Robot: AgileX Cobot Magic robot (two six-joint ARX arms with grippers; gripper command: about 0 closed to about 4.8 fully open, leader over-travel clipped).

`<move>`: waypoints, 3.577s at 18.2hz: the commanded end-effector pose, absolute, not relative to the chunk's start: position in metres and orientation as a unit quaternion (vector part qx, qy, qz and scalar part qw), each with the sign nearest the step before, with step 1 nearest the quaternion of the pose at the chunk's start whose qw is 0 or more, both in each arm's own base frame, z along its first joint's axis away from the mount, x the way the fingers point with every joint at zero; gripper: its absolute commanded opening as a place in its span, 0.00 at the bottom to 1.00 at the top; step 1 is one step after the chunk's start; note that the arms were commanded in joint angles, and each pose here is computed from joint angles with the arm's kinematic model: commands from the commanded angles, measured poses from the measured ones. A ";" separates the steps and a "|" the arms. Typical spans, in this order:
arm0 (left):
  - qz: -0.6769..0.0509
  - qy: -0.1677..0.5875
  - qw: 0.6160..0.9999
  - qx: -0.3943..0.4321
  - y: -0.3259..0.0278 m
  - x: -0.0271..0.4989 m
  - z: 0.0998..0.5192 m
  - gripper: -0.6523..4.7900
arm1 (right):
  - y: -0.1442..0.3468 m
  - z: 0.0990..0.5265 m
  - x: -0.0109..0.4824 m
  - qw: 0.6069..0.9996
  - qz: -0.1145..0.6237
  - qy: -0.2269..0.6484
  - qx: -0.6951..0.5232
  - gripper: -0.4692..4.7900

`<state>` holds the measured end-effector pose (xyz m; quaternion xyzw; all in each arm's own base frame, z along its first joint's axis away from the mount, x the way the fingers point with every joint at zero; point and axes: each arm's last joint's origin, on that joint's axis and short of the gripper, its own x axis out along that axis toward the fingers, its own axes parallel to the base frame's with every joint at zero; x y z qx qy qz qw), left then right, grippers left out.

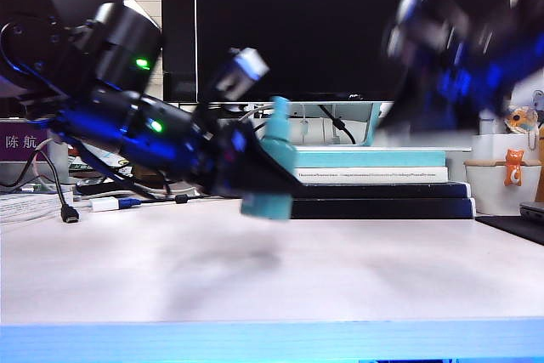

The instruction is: Pick up the sprayer with the left hand and remove the lid with the right hand then place it on the table.

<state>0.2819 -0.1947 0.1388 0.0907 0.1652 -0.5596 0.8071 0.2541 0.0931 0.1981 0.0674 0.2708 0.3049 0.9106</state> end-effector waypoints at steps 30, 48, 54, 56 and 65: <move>-0.409 0.109 0.905 0.040 -0.161 0.276 0.099 1.00 | 0.103 0.125 0.291 0.914 0.276 0.291 0.064 1.00; -0.120 -0.091 0.984 0.094 -0.030 0.083 0.316 1.00 | 0.040 0.329 0.117 0.977 0.195 -0.017 0.081 0.93; -0.097 -0.044 0.991 0.084 -0.010 0.039 0.295 0.38 | 0.022 0.313 0.065 0.979 0.176 -0.052 0.091 0.08; -0.087 -0.014 0.993 0.084 -0.008 0.035 0.286 0.38 | 0.021 0.278 0.068 0.982 0.147 -0.029 0.115 0.09; -0.057 0.029 0.997 -0.031 -0.015 0.059 0.247 0.22 | 0.028 0.188 0.090 0.977 0.128 0.033 0.166 0.09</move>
